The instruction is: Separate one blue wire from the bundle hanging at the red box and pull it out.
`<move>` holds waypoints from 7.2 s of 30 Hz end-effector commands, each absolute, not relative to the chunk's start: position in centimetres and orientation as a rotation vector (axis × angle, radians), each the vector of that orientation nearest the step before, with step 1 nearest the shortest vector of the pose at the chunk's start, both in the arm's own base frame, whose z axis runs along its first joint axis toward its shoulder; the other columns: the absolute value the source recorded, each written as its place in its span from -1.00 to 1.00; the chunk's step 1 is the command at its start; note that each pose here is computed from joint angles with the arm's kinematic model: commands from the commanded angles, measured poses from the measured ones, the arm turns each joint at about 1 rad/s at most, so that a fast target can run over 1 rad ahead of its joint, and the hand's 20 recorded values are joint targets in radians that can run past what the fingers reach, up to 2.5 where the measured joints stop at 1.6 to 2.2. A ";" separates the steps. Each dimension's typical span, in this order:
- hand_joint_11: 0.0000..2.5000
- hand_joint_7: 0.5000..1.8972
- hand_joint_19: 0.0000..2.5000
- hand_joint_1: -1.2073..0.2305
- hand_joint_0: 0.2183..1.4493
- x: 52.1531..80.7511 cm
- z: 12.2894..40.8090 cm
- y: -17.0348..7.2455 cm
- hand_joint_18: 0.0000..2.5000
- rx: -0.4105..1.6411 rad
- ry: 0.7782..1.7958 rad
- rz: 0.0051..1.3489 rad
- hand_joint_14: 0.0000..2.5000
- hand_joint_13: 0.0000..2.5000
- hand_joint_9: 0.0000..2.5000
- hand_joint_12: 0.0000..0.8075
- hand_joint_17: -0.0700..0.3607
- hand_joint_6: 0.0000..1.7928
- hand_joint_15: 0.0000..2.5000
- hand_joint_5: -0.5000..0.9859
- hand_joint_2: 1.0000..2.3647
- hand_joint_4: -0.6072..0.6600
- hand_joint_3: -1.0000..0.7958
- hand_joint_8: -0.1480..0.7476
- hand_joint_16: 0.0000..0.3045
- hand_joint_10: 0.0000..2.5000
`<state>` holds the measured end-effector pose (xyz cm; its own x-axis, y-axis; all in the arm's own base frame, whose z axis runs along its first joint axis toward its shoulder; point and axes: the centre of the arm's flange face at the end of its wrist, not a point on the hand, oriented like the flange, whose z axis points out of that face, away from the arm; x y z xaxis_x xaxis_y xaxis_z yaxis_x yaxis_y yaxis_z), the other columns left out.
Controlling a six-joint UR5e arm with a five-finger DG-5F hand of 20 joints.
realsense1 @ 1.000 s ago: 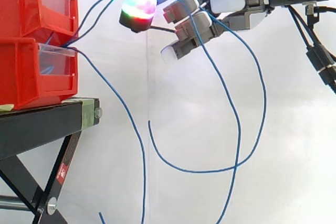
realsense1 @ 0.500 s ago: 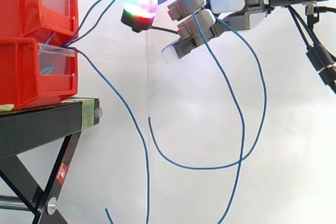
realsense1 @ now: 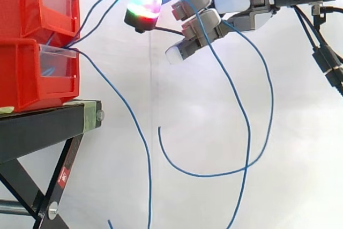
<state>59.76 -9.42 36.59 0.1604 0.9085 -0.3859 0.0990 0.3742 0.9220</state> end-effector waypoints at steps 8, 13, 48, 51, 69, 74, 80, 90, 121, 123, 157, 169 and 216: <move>0.16 -0.26 -0.63 -0.49 -0.45 59.7 36.6 -9.3 -0.34 1.041 1.286 0.763 -0.99 0.17 0.10 0.20 0.00 -0.01 0.10 -0.55 -0.97 0.28 -0.02 0.18 -0.57 -0.99; 0.12 -0.33 -0.65 -0.50 -0.46 59.8 36.6 -9.3 -0.35 1.040 1.287 0.764 -0.99 0.15 0.05 0.24 0.03 0.00 0.08 -0.57 -0.97 0.31 0.01 0.21 -0.55 -0.99; 0.09 -0.34 -0.69 -0.69 -0.41 59.8 36.7 -9.2 -0.46 1.048 1.277 0.777 -0.98 0.00 -0.22 0.09 -0.01 -0.01 0.07 -0.65 -0.98 0.37 -0.27 0.10 -0.58 -0.98; 0.08 -0.35 -0.69 -0.69 -0.44 59.8 36.5 -9.2 -0.46 1.047 1.281 0.775 -0.99 0.00 -0.21 0.11 -0.01 -0.01 0.06 -0.65 -0.99 0.38 -0.36 0.11 -0.58 -0.99; 0.12 -0.34 -0.61 -0.38 -0.39 59.8 36.7 -9.2 -0.39 1.048 1.277 0.777 -0.99 0.11 0.02 0.08 -0.09 -0.02 0.08 -0.57 -0.98 0.29 -0.25 0.13 -0.63 -0.98; 0.14 -0.32 -0.60 -0.38 -0.38 59.8 36.7 -9.2 -0.36 1.048 1.277 0.777 -0.99 0.12 0.05 0.07 -0.11 -0.01 0.09 -0.56 -0.97 0.24 -0.21 0.13 -0.64 -0.99; 0.17 -0.29 -0.58 -0.39 -0.39 59.8 36.7 -9.2 -0.30 1.049 1.276 0.778 -0.99 0.17 0.12 0.07 -0.12 0.00 0.11 -0.54 -0.97 0.16 -0.08 0.14 -0.65 -0.99; 0.19 -0.27 -0.61 -0.41 -0.39 59.8 36.7 -8.9 -0.21 1.072 1.263 0.801 -0.99 0.24 0.21 0.21 -0.06 0.01 0.09 -0.51 -0.97 0.10 0.03 0.25 -0.61 -0.99; -0.30 -0.15 -0.71 -0.45 -0.42 59.9 36.5 -8.5 -0.22 1.211 1.172 0.926 -0.99 -0.11 0.06 0.44 0.03 -0.01 -0.39 -0.45 -0.84 -0.17 0.16 0.30 -0.56 -0.98; -0.34 -0.13 -0.72 -0.45 -0.43 59.9 36.5 -8.4 -0.25 1.210 1.172 0.928 -0.99 -0.20 0.02 0.43 0.04 -0.01 -0.47 -0.45 -0.79 -0.20 0.16 0.29 -0.55 -0.98; -0.66 0.00 -0.82 -0.44 -0.55 59.1 35.8 -8.1 -0.36 1.232 1.252 0.870 -0.99 -0.54 -0.25 0.34 0.15 -0.03 -0.72 -0.41 -0.27 -0.36 0.13 0.20 -0.48 -0.99; -0.56 -0.02 -0.78 -0.42 -0.55 57.5 34.8 -7.2 -0.33 1.260 1.406 0.775 -0.99 -0.50 -0.29 0.35 0.14 -0.02 -0.68 -0.41 -0.26 -0.36 0.12 0.19 -0.49 -0.99; -0.58 0.00 -0.77 -0.44 -0.54 54.5 31.0 -3.9 -0.33 1.282 1.639 0.669 -0.99 -0.50 -0.28 0.33 0.12 -0.03 -0.67 -0.41 -0.30 -0.36 0.13 0.19 -0.50 -0.99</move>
<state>54.70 -4.08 31.10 -0.0236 0.9447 -0.3271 0.4312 0.3048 0.8492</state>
